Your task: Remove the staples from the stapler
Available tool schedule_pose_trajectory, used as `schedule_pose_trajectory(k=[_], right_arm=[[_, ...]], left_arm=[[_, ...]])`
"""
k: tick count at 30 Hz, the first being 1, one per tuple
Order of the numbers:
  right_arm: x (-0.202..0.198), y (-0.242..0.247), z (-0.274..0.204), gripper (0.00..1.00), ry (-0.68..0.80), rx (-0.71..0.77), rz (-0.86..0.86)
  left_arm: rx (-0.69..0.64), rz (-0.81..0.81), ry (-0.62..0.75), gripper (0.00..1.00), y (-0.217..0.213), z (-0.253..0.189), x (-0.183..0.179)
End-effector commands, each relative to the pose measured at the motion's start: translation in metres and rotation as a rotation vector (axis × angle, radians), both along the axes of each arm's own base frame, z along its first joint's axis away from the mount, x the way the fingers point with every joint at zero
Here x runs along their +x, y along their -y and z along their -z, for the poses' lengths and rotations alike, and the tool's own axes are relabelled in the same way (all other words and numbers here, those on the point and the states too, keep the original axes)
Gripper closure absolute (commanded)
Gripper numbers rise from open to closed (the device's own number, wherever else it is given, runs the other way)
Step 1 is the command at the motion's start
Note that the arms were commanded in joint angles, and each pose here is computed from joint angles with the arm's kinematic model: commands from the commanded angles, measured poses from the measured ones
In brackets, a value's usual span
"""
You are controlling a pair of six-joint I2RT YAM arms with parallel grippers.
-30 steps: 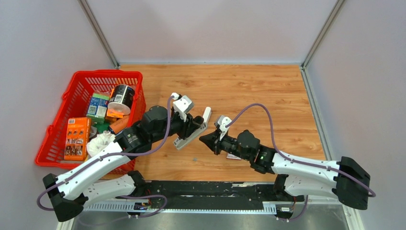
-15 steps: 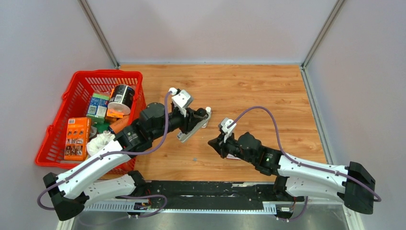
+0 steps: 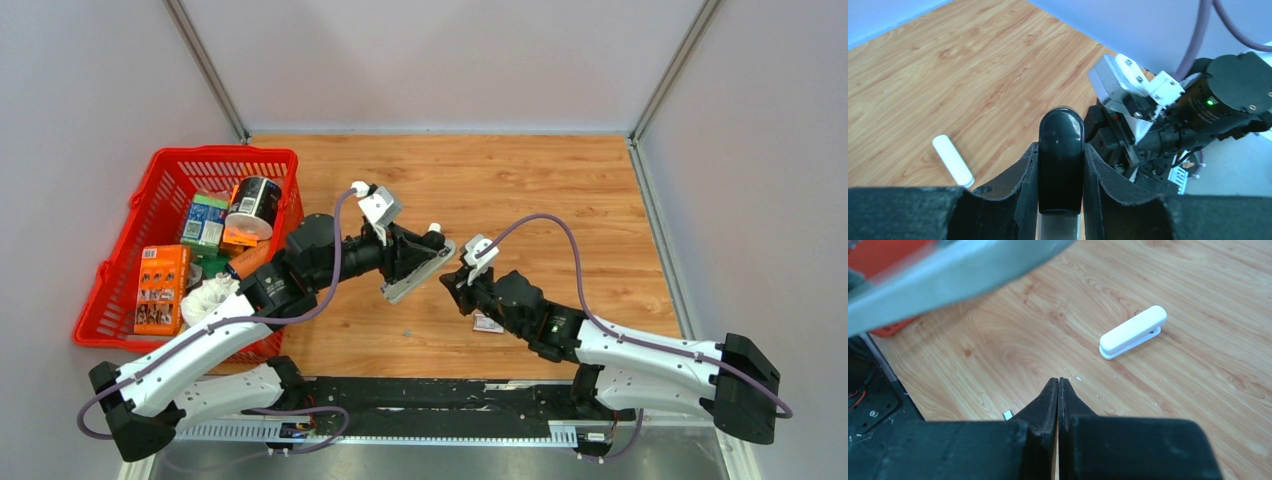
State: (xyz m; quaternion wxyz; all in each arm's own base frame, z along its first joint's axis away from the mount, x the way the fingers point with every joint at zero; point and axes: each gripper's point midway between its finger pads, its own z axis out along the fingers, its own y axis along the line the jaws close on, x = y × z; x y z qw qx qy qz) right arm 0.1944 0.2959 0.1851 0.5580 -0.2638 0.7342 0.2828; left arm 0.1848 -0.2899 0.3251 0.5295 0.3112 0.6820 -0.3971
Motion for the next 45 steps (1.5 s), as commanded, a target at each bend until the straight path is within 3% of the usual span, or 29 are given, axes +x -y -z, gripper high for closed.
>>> schedule_pose_trajectory(k=[1,21,27,36,45], right_arm=[[0.016,-0.004,-0.044,1.0,0.086,0.086,0.038],[-0.016,-0.03,-0.13,1.0,0.342,0.165,-0.26],[-0.025,-0.036,-0.16,1.0,0.431,0.114,-0.35],[-0.038,-0.045,-0.183,1.0,0.503,0.028,-0.48],[-0.035,-0.048,-0.195,1.0,0.557,0.002,-0.489]], left_arm=[[-0.188,0.103,0.063,1.0,0.007,-0.051,-0.021],[-0.289,0.335,-0.016,1.0,0.029,-0.049,-0.055],[-0.3,0.412,-0.069,1.0,0.037,-0.045,-0.065],[-0.218,0.58,-0.199,1.0,0.055,-0.017,-0.082],[-0.185,0.766,-0.302,1.0,0.063,0.001,-0.114]])
